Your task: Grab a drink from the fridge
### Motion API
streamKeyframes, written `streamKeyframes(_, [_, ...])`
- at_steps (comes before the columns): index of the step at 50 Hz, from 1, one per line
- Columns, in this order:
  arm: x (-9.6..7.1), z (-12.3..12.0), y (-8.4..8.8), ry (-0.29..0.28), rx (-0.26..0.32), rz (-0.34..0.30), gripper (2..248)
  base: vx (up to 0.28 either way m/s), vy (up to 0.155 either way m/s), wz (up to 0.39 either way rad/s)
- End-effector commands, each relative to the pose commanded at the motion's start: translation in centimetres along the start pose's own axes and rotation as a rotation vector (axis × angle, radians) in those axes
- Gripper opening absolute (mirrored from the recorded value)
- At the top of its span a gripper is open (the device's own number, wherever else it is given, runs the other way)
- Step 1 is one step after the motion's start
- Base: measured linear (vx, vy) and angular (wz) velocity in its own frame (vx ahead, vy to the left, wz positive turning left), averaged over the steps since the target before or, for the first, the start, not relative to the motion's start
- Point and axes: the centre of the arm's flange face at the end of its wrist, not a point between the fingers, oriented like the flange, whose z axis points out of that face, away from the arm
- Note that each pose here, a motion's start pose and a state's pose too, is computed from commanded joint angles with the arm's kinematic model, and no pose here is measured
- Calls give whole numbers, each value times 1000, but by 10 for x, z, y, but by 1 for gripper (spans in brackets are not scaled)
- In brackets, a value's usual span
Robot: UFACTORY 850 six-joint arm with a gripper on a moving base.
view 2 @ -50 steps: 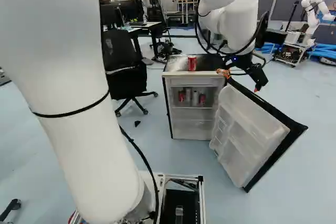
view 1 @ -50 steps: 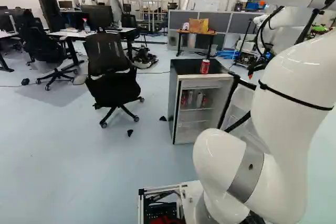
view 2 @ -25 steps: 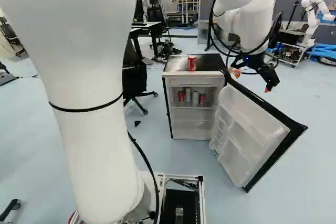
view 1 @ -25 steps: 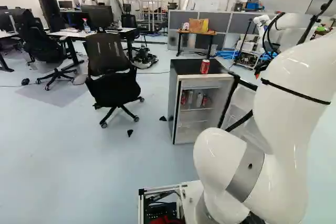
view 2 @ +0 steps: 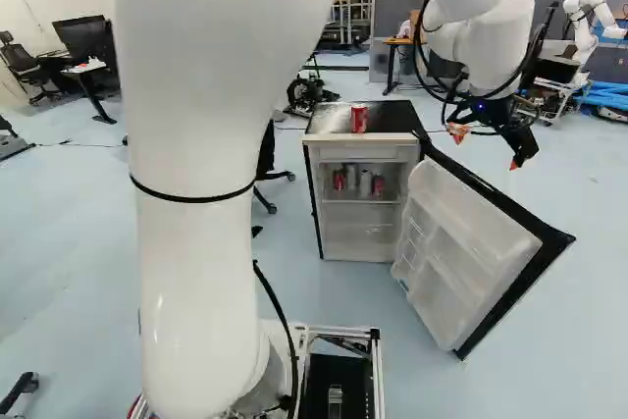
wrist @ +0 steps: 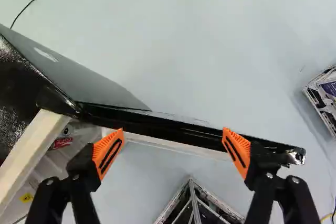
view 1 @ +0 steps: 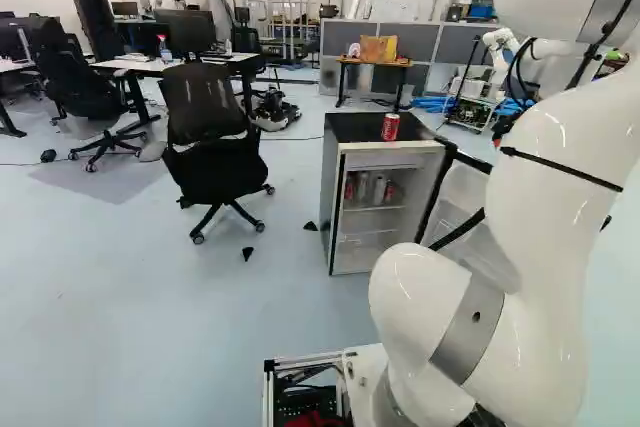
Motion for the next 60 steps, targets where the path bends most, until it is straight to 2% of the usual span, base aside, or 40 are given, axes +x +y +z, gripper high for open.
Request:
streamKeyframes(15, [26, 19, 4, 17, -3, 6, 247, 0, 0, 0])
streamKeyframes(46, [67, 92, 14, 18, -9, 17, 247, 0, 0, 0])
streamKeyframes(60, [81, 124, 24, 21, -15, 29, 247, 0, 0, 0])
